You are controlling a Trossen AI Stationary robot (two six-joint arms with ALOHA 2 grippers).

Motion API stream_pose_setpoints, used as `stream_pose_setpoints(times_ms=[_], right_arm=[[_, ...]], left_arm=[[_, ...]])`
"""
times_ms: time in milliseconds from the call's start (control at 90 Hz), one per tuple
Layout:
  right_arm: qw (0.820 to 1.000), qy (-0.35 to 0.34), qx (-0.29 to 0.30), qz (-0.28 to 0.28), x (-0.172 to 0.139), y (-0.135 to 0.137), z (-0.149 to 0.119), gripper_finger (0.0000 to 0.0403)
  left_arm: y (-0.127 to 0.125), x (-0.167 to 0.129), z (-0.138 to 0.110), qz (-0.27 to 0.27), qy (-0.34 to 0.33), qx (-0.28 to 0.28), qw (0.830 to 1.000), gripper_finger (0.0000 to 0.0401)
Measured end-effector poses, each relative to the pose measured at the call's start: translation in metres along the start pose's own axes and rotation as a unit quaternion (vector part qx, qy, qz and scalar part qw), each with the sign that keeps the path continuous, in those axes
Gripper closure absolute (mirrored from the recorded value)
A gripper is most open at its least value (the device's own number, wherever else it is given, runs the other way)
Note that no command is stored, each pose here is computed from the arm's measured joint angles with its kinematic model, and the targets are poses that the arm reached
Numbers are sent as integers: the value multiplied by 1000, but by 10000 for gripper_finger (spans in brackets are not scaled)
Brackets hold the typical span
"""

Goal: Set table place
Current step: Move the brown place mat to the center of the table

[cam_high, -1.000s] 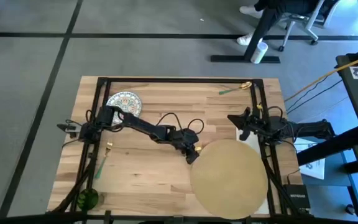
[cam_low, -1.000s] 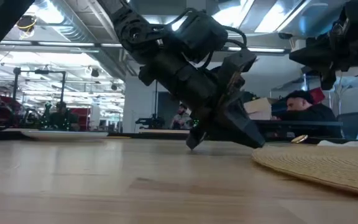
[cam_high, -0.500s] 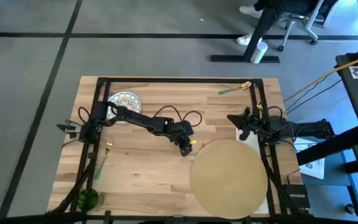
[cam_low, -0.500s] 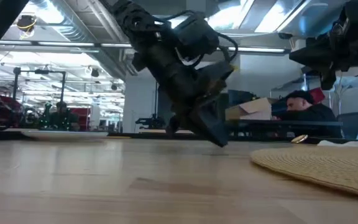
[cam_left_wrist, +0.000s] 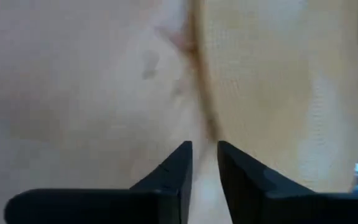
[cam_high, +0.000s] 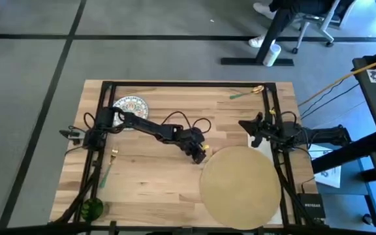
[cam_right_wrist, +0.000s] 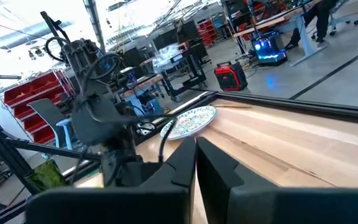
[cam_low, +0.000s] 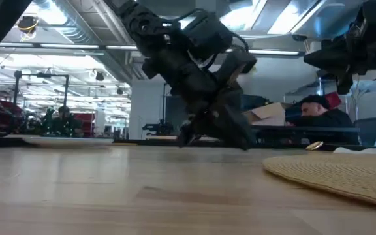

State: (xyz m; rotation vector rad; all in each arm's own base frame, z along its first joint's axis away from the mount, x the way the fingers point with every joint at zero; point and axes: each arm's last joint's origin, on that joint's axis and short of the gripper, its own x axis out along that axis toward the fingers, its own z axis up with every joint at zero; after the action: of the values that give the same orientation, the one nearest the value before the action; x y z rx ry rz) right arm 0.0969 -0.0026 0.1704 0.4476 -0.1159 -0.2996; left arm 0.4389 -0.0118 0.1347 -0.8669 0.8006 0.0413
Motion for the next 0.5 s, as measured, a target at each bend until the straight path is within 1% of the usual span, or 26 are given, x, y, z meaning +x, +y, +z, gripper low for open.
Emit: stream_pose_setpoints(times_ms=[44,222,322,500], right_arm=[[1000,0,0,0,0,0,0,403],[1000,0,0,0,0,0,0,403],[1000,1,0,0,0,0,0,403],[1000,0,0,0,0,0,0,403]], left_arm=[[-2,1,-1,-9,2,-5,1000,327],[2,13,-9,-7,13,-16,1000,317],[5,18,-11,-8,13,-26,1000,315],[4,22,-10,-26,3,-29,999,315]])
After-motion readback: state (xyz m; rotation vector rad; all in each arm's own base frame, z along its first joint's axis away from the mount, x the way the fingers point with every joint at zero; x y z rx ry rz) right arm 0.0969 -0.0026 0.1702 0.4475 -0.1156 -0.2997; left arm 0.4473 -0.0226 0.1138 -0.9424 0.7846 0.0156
